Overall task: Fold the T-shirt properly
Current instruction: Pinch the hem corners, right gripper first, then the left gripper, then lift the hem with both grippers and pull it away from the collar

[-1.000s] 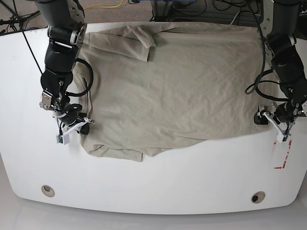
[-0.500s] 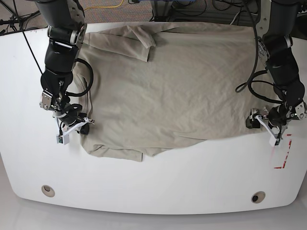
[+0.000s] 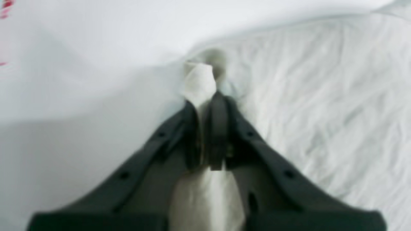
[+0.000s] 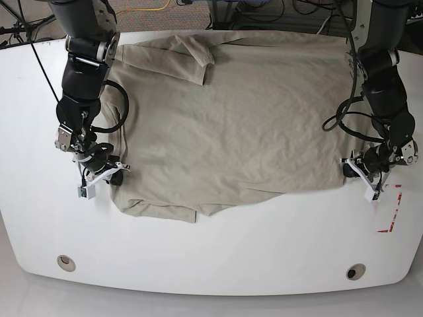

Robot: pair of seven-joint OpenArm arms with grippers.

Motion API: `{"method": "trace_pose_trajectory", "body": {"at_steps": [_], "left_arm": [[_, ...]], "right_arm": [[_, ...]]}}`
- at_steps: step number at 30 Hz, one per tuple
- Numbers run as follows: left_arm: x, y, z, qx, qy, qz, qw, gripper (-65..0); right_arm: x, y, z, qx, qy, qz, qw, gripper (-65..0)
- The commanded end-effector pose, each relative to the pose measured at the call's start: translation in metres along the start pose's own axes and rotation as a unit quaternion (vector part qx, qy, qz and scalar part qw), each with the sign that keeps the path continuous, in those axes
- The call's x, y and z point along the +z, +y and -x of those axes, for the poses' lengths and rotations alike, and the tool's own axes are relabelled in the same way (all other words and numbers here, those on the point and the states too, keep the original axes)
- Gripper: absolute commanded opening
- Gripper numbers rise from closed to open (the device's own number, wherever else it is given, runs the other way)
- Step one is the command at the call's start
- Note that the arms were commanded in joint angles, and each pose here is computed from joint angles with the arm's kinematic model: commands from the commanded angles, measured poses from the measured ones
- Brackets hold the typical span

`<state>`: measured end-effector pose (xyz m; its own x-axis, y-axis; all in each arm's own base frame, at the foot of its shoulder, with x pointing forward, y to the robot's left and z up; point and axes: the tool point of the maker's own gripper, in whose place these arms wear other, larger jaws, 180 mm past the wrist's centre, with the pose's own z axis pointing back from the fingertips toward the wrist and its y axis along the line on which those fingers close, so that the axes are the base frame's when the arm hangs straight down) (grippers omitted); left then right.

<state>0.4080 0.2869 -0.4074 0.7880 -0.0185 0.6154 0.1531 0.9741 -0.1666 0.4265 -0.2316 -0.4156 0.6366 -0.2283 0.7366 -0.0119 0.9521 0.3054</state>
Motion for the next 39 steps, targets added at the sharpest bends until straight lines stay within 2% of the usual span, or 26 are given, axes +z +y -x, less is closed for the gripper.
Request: {"method": "trace_pose_trajectory", "body": {"at_steps": [1,3,6,11,15,23,33,39], "left_arm": [[0.006,0.007,-0.011,-0.008,-0.004,-0.009,1.000,-65.0],[0.006,0.007,-0.011,-0.008,-0.004,-0.009,1.000,-65.0],[0.007,0.007,-0.013,-0.010,-0.004,-0.010,1.000,-65.0],[0.008,0.007,-0.015,-0.011,-0.005,-0.011,1.000,-65.0],[0.018,0.013,-0.023,-0.025,-0.006,-0.025,0.999,-65.0],[0.052,0.019,-0.054,-0.076,-0.012,-0.074,0.994,-65.0],[0.086,0.008,-0.081,-0.119,-0.022,-0.118,0.986,-65.0],[0.125,0.005,-0.110,-0.152,-0.054,-0.166,0.973,-65.0]], "right_arm": [[0.002,-0.002,-0.018,0.008,-0.017,0.002,0.9998,-59.5],[0.001,-0.001,-0.018,0.008,-0.016,0.001,0.9998,-59.9],[0.002,0.000,-0.019,0.009,-0.017,0.001,0.9998,-65.0],[0.003,-0.001,-0.020,0.013,-0.008,0.002,0.9999,-65.0],[0.013,0.004,-0.038,0.038,-0.017,0.004,0.9991,-65.0],[0.040,0.011,-0.053,0.089,-0.025,0.016,0.9956,-65.0],[0.071,0.025,-0.078,0.142,-0.037,0.030,0.9886,-65.0],[0.092,0.036,-0.105,0.177,-0.058,0.042,0.9816,-65.0]]}}
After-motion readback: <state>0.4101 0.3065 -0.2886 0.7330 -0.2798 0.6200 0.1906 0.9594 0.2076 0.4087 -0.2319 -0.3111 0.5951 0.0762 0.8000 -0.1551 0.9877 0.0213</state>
